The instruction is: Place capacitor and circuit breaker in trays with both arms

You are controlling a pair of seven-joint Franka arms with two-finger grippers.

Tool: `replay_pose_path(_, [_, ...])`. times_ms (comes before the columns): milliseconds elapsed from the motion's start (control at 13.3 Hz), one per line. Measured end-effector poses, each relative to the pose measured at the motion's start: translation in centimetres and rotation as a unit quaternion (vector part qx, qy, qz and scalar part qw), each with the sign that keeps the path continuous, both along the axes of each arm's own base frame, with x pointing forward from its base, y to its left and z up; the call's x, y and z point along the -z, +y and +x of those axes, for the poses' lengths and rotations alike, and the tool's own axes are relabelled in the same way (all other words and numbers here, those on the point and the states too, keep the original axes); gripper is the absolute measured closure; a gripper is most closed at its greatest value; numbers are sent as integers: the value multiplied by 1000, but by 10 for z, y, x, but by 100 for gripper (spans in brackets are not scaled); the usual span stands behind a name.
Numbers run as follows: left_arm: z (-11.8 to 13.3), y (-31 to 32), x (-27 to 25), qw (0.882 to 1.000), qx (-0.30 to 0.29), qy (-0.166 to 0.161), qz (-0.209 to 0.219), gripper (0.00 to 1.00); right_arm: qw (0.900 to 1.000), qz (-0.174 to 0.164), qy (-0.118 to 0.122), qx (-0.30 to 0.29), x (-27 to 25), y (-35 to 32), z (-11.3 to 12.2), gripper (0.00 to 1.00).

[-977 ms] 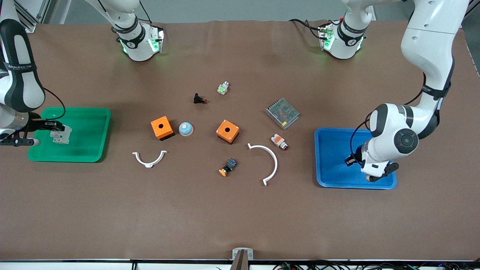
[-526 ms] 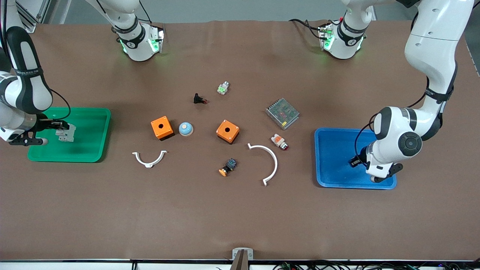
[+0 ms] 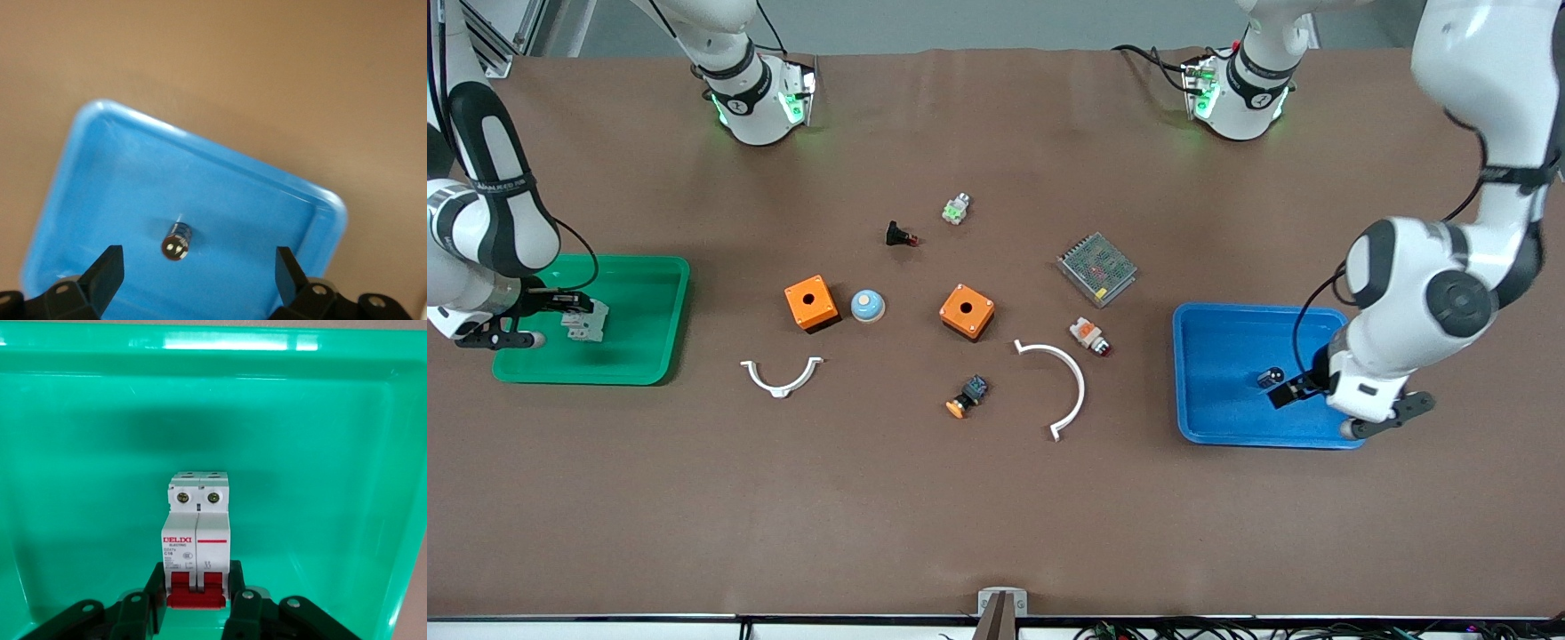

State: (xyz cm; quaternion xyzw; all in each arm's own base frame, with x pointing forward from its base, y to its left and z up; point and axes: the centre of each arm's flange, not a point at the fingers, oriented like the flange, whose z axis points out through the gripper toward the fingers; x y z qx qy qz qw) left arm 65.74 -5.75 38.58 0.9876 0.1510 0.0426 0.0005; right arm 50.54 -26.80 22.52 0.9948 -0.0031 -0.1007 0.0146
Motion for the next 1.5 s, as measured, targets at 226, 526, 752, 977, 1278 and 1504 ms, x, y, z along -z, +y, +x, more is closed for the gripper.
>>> replay_pose_path(226, [-3,6,-100,999,33,-4,16,0,1000,-1,-1,0,-1,0,1,45])
replay_pose_path(526, [-33,7,-195,997,77,-13,30,0,1000,5,14,-6,-33,7,15,3])
replay_pose_path(752, [-67,2,-239,995,94,-3,34,0,999,0,41,-2,-108,48,47,1])
replay_pose_path(977, [-95,-8,-266,994,101,3,35,0,998,-12,47,27,-194,114,79,1])
replay_pose_path(1278, [-117,-17,-263,994,107,21,29,0,998,-21,20,56,-246,204,90,1])
replay_pose_path(1504, [-125,-9,-254,994,102,33,27,0,998,-9,0,63,-267,243,88,0])
